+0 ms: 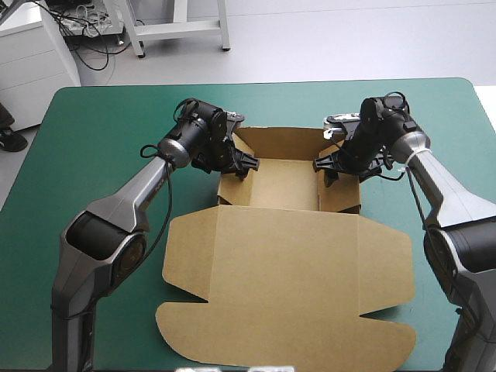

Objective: Fold the box

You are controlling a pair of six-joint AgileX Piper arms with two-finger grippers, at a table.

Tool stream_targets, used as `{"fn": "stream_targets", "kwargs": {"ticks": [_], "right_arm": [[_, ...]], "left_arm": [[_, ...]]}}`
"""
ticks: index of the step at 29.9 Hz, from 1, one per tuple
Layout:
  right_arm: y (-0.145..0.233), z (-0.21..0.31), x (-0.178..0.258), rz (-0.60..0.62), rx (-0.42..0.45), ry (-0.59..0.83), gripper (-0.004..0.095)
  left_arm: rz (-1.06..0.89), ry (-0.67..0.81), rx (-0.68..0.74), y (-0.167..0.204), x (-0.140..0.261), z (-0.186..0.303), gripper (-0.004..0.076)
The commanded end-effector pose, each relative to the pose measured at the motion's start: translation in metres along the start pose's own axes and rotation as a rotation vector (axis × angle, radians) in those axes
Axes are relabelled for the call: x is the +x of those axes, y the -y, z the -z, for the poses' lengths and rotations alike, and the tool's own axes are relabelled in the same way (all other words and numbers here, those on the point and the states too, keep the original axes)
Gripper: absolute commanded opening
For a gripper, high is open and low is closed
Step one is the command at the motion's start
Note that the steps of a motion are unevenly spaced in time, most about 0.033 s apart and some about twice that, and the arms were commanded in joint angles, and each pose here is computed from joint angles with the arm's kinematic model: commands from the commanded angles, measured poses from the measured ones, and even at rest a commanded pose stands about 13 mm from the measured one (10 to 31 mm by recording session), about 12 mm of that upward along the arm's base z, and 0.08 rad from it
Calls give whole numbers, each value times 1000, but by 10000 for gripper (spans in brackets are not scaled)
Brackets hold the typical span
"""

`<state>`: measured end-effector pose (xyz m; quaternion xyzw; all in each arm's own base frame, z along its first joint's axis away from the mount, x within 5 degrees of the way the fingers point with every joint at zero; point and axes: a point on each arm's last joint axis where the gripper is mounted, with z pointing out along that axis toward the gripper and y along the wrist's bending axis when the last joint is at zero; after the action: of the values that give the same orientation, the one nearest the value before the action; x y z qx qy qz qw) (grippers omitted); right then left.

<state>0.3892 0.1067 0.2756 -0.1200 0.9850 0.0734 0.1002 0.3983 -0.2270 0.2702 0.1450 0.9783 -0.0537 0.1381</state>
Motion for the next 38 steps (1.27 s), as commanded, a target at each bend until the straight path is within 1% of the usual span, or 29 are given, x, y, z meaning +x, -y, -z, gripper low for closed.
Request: {"fn": "stream_targets", "kwargs": {"ticks": [1, 6, 11, 13, 15, 17, 18, 21, 24, 28, 31, 38], "right_arm": [[-6, 38, 5, 10, -16, 74, 819], [-8, 54, 8, 16, -13, 116, 819], [-10, 87, 17, 40, 15, 196, 820], [-8, 100, 22, 51, 46, 232, 819], [-8, 116, 28, 59, 68, 269, 819], [-9, 131, 35, 63, 77, 307, 819], [-10, 138, 39, 65, 75, 326, 819], [-12, 155, 48, 66, 75, 371, 820], [-13, 163, 53, 66, 76, 393, 820], [-13, 164, 53, 65, 76, 397, 819], [-13, 160, 50, 61, 71, 392, 820], [-11, 139, 38, 37, 66, 349, 819]], "left_arm": [[11, 74, 35, 4, 2, 55, 590], [8, 127, 33, 2, 5, 78, 590], [-7, 223, -19, -6, 12, 117, 582], [-37, 270, -46, -10, 16, 136, 563], [-106, 318, -39, -12, 24, 160, 519], [-152, 370, -15, -12, 35, 185, 440], [-172, 397, -11, -13, 40, 198, 384], [-215, 461, -13, -17, 56, 228, 167], [-244, 496, -17, -21, 74, 247, -36], [-265, 488, -23, -28, 103, 257, -32], [-270, 431, -28, -34, 128, 248, -32], [-280, 255, -63, -50, 189, 204, -32]]}}
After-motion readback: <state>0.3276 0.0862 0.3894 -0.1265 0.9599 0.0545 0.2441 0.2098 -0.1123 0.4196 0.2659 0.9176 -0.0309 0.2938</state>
